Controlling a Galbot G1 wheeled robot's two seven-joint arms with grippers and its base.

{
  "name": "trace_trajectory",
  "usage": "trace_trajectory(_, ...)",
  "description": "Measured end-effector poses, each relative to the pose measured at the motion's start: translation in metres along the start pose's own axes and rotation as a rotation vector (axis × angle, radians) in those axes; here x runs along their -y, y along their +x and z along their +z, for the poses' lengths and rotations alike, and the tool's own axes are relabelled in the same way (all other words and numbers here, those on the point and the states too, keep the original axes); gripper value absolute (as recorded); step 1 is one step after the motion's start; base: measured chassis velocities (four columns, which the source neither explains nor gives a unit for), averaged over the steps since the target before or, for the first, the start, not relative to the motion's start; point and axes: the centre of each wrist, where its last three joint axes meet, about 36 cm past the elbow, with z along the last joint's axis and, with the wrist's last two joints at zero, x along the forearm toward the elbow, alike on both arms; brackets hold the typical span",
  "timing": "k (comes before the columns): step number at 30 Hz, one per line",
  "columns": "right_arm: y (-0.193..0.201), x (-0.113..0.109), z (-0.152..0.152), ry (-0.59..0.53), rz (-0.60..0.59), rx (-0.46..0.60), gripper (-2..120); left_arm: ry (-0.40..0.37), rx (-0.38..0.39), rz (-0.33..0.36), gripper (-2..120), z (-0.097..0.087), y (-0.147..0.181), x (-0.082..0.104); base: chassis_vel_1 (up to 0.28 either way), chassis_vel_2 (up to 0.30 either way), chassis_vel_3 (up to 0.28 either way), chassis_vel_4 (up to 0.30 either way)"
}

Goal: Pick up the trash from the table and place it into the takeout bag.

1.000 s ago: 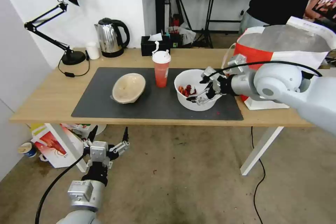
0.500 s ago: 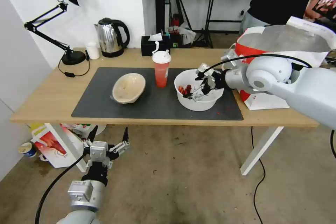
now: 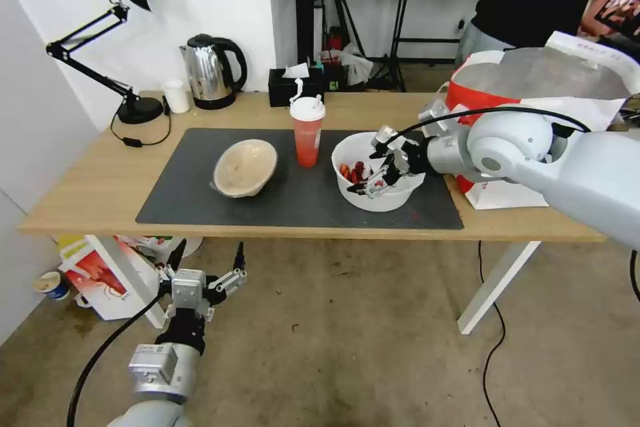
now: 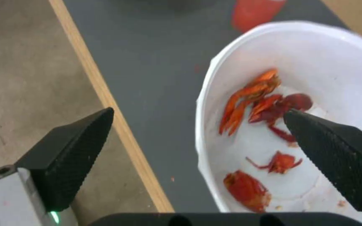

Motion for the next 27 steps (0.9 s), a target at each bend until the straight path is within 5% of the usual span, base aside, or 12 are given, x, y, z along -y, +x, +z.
trace_trajectory(27,-0.016,0.004,0.001,0.029,0.02,-0.046,100,0.0,0.0,0.0,100,0.0,0.0,0.0,0.0,0.0,0.0,0.0)
